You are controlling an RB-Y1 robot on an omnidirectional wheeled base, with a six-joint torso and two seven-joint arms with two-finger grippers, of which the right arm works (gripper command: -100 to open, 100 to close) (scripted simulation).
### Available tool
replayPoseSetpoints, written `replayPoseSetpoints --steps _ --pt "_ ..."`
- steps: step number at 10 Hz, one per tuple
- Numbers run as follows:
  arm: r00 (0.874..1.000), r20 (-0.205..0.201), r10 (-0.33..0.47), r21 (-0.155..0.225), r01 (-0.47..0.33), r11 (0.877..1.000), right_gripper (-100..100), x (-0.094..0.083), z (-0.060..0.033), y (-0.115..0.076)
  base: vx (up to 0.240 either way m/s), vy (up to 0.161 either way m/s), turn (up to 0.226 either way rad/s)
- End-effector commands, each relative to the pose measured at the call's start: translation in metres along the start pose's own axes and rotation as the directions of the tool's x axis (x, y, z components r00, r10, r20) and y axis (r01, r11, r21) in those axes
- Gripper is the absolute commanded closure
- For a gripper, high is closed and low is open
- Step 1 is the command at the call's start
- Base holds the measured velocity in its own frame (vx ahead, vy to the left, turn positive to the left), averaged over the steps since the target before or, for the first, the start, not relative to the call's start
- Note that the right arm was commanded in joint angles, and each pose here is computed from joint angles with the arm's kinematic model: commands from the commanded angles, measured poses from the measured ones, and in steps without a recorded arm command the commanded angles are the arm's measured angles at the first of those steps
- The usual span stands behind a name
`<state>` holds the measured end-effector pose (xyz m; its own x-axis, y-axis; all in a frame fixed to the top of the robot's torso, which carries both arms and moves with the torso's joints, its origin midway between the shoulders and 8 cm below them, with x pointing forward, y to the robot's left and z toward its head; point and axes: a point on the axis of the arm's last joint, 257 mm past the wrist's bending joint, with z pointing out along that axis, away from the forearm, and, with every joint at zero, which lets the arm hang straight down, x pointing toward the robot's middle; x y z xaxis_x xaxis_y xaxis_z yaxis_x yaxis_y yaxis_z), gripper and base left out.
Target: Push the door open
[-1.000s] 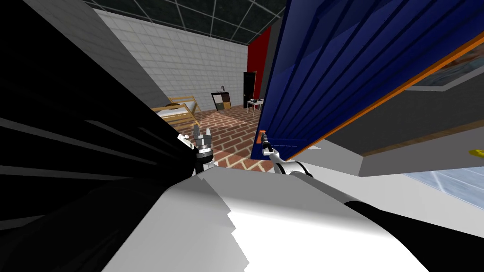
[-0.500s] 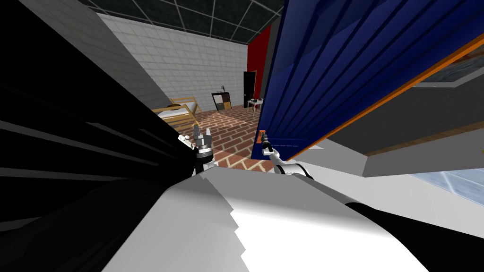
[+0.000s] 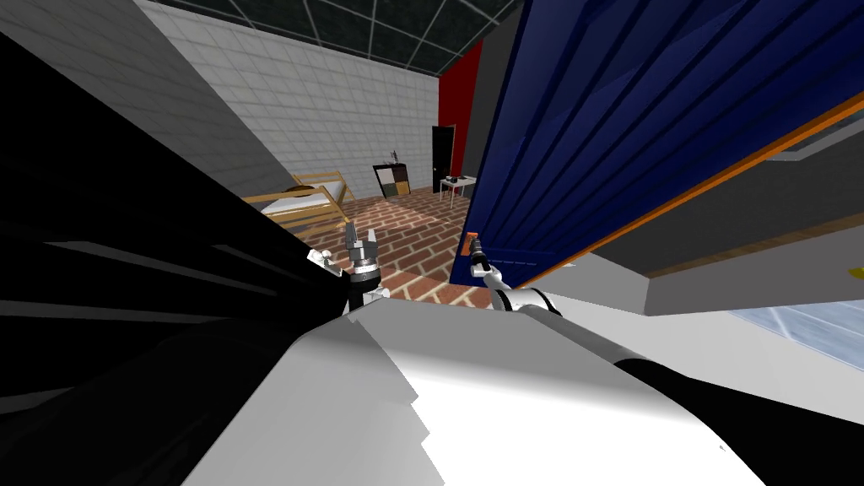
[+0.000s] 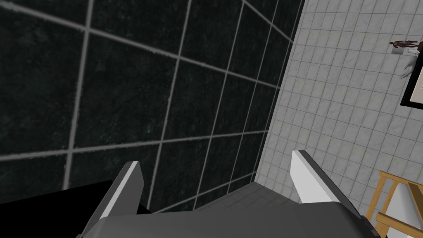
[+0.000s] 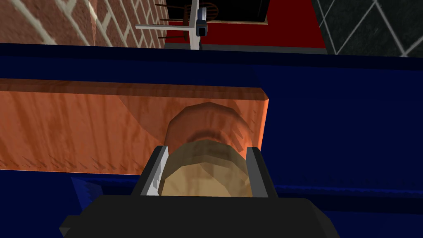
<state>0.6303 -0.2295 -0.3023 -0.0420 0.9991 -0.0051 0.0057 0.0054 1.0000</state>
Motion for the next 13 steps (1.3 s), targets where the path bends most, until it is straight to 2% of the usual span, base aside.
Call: replayPoseSetpoints --steps 1,2,3,5,6,9,10,13 --pt "1.000 0.012 -0.005 0.025 0.005 1.000 100 -0.009 -0.0069 -0.011 0.012 -0.018 0.026" --pt "1.000 0.008 -0.003 -0.006 0.003 1.000 100 -0.007 -0.0018 0.003 -0.024 -0.022 0.008" --pt "0.999 0.033 -0.002 -0.006 0.002 1.000 100 -0.020 -0.0025 0.004 0.054 0.065 -0.062" --pt "0.999 0.033 -0.002 -0.006 0.002 1.000 100 -0.020 -0.0025 0.004 0.086 0.107 -0.055" --pt "0.998 0.058 -0.001 -0.005 0.002 1.000 100 -0.034 -0.0035 0.004 0.098 0.079 -0.027" --pt "0.998 0.066 -0.001 -0.005 0.001 1.000 100 -0.038 -0.0038 0.004 0.106 0.075 -0.040" --pt "0.996 0.091 0.000 -0.005 0.000 1.000 100 -0.051 -0.0051 0.004 0.103 0.065 -0.024" --pt "0.996 0.090 0.000 -0.008 0.000 1.000 100 -0.051 -0.0047 0.005 0.058 0.054 -0.027"
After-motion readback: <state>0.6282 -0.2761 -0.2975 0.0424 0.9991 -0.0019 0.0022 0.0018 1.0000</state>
